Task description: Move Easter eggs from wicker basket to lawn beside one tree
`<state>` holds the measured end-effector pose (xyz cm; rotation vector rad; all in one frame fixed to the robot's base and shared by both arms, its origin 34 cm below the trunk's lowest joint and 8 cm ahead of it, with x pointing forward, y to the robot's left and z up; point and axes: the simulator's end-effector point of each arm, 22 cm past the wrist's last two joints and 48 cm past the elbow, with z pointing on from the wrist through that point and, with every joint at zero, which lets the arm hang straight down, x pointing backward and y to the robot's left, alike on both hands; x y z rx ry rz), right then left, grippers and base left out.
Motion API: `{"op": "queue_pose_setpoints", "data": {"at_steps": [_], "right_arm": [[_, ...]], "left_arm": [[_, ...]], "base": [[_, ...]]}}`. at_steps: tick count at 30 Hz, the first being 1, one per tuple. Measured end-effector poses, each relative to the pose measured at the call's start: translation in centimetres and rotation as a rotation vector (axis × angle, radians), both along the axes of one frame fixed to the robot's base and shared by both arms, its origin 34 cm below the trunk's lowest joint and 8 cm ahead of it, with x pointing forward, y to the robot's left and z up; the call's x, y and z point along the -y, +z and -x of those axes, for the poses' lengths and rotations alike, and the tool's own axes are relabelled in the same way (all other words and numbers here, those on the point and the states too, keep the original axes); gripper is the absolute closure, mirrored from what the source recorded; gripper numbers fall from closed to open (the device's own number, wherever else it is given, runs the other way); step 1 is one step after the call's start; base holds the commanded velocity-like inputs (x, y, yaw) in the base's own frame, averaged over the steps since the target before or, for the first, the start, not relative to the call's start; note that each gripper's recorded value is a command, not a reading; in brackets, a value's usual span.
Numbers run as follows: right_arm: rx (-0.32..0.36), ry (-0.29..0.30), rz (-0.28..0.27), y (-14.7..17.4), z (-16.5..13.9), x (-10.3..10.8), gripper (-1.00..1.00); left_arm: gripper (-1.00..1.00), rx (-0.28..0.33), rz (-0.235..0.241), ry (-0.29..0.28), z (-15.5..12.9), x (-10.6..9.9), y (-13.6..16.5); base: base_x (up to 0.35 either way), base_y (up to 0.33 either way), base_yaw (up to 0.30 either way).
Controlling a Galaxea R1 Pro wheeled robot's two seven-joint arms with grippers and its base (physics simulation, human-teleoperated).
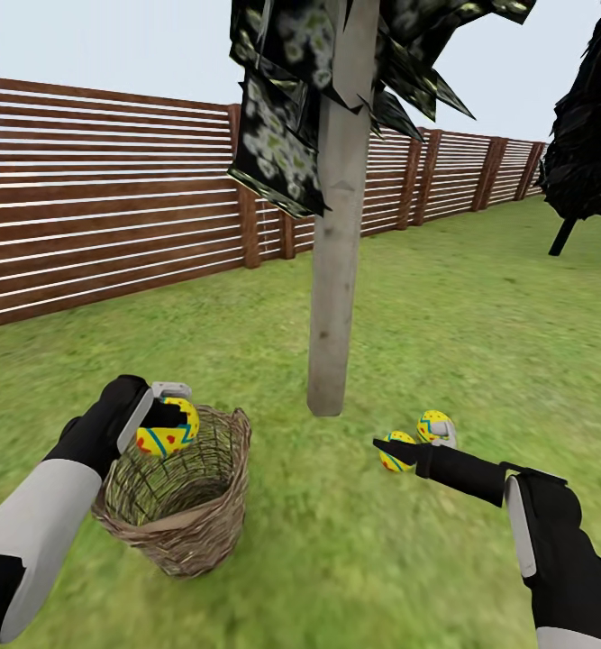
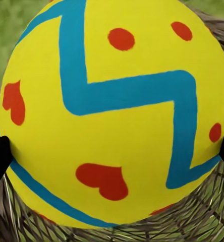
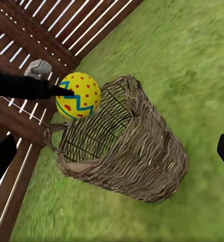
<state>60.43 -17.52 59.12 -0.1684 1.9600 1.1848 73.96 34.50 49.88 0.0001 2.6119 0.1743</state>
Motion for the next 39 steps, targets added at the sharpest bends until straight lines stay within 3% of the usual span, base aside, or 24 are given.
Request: {"op": "queue_pose_setpoints", "data": {"at_steps": [7,11,18,34,39], "right_arm": [[0.000,0.000,0.001,0.0,0.0,0.0,-1.00],[0.016,0.000,0.000,0.9,0.2,0.0,-1.00],[0.046,0.002,-0.005,2.5,0.5,-0.2,-1.00],[0.120,0.004,-0.006,6.5,1.4,-0.4,-1.00],[0.124,0.005,-0.006,7.8,1.2,-0.5,-1.00]], "left_arm": [[1.00,0.023,0.001,-0.006,-0.4,0.2,0.8],[1.00,0.099,-0.003,-0.023,-1.4,0.8,4.2],[1.00,0.141,-0.008,-0.025,-1.5,0.9,6.7],[1.00,0.237,-0.012,-0.032,-1.1,1.2,12.8],[1.00,0.283,-0.025,-0.066,-0.4,2.4,14.3]], "base": [[0.000,0.000,0.000],[0.000,0.000,0.000],[0.000,0.000,-0.018],[0.000,0.000,-0.250],[0.000,0.000,-0.265]]}}
